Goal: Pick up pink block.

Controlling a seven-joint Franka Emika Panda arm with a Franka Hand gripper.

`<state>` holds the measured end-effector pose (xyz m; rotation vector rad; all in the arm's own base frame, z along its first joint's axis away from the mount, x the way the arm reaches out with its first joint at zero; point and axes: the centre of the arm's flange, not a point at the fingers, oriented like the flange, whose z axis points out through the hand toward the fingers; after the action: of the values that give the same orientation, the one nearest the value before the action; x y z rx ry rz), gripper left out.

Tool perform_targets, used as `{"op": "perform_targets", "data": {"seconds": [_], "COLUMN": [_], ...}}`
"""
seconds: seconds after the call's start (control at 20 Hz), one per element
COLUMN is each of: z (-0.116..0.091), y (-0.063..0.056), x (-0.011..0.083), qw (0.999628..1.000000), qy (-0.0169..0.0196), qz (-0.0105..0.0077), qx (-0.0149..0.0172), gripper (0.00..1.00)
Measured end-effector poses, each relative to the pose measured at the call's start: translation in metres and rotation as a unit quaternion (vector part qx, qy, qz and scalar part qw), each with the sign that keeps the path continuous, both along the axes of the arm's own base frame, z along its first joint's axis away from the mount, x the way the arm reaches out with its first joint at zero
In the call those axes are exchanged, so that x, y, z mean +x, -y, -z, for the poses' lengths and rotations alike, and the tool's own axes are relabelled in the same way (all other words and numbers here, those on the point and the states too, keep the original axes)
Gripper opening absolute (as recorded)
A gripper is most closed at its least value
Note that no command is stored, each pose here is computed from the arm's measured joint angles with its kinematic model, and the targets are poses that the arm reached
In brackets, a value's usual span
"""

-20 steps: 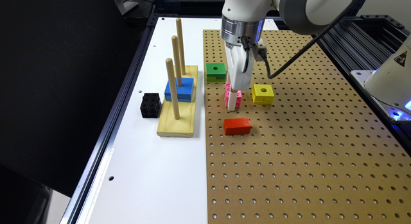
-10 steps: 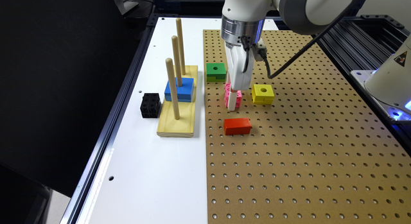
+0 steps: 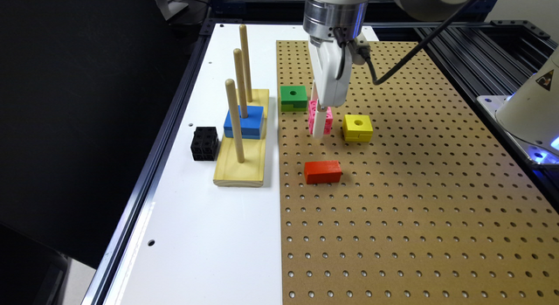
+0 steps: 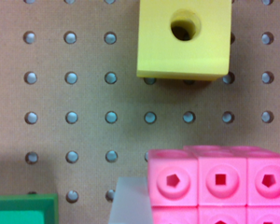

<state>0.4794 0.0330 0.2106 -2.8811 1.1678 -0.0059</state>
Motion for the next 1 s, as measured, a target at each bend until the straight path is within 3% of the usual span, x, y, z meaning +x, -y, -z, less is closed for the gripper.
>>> {"op": "perform_targets", "data": {"seconds": [0.1,0.35,0.5,0.6,0.85,1.0], "z": [-0.009,-0.041,-0.05,-0.064,-0.094,-0.107], "y": [0.0,-0.002,-0.003,-0.003,-0.003,-0.003], "x": [0.0011,-0.0012,-0.0018,-0.0024,-0.0079,-0.0087], "qw": [0.999991,0.999987,0.999976,0.999951,0.999923,0.999865], "qy": [0.0041,0.0011,0.0036,0.0069,0.0064,0.0116], "qz": [-0.0006,-0.0026,-0.0034,-0.0037,-0.004,-0.004], "qx": [-0.0006,-0.0042,-0.0049,-0.0061,-0.0099,-0.0109], "gripper": [0.0,0.0,0.0,0.0,0.0,0.0]}}
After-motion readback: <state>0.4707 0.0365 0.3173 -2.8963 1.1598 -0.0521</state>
